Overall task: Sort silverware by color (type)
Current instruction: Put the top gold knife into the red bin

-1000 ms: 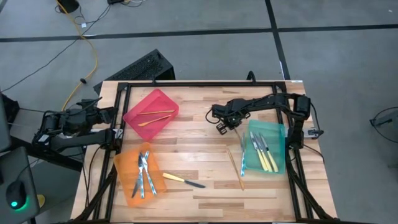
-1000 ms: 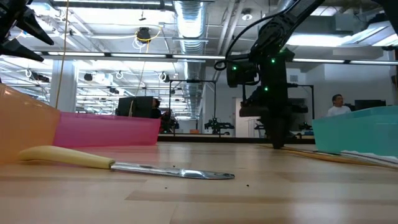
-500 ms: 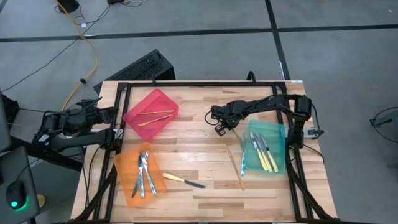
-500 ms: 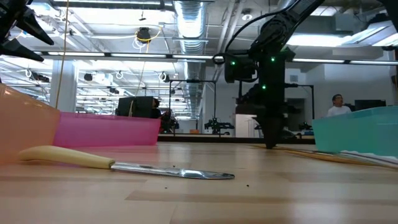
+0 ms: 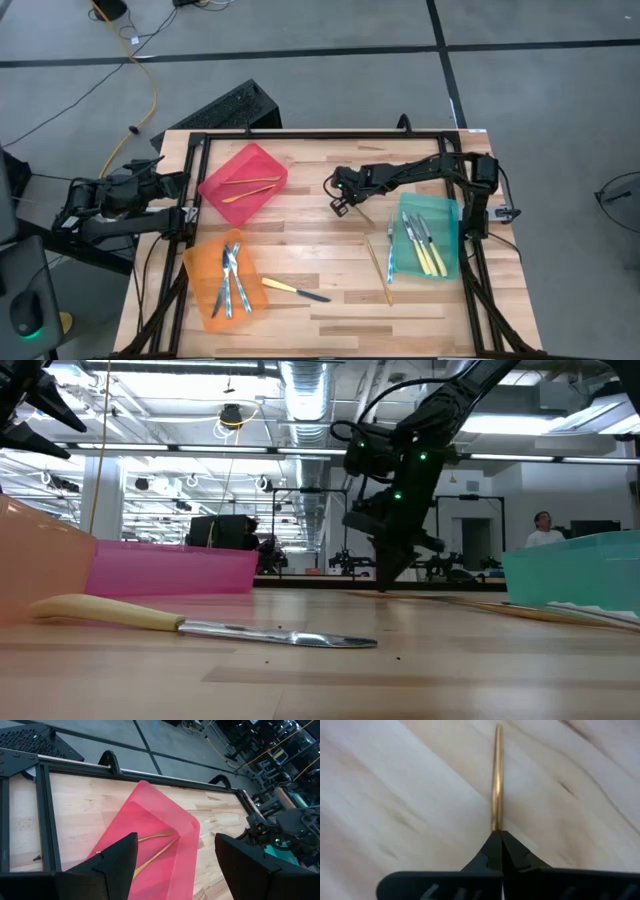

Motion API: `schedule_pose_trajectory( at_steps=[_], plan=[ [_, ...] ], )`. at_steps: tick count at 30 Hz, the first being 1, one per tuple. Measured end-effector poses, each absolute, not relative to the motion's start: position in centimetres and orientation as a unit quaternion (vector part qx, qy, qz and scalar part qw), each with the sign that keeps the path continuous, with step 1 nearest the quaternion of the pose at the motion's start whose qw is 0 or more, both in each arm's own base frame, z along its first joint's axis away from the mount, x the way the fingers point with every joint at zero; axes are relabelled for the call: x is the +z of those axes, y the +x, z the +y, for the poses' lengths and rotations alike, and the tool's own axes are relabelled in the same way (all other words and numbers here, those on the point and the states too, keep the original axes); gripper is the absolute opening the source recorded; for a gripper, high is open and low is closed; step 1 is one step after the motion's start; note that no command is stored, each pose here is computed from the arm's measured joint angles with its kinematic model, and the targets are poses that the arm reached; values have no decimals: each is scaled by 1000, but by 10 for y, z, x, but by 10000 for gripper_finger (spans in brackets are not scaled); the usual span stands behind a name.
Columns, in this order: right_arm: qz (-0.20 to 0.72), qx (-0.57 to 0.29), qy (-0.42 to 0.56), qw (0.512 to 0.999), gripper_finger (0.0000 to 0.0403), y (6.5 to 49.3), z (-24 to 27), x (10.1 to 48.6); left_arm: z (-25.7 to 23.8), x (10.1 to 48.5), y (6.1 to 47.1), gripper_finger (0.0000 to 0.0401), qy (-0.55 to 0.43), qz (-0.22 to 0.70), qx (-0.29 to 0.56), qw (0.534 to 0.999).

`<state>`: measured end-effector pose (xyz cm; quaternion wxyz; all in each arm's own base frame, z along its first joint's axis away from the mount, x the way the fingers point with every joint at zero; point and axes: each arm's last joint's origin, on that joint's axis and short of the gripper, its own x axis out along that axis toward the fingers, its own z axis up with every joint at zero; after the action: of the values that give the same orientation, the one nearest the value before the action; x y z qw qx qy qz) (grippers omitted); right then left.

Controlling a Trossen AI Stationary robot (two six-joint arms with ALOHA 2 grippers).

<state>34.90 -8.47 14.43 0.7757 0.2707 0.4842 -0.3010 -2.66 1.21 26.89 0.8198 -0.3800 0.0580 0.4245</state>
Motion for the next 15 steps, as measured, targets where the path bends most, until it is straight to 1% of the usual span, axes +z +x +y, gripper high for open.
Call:
schedule_pose_trajectory(
  at_steps=[8, 15],
  plan=[
    [426, -278, 267, 818, 4, 363, -83, 149, 12, 269, -27, 247, -379, 57, 427, 819],
    [403, -269, 263, 834, 4, 368, -81, 153, 12, 269, -27, 247, -385, 52, 428, 816]
  ],
)
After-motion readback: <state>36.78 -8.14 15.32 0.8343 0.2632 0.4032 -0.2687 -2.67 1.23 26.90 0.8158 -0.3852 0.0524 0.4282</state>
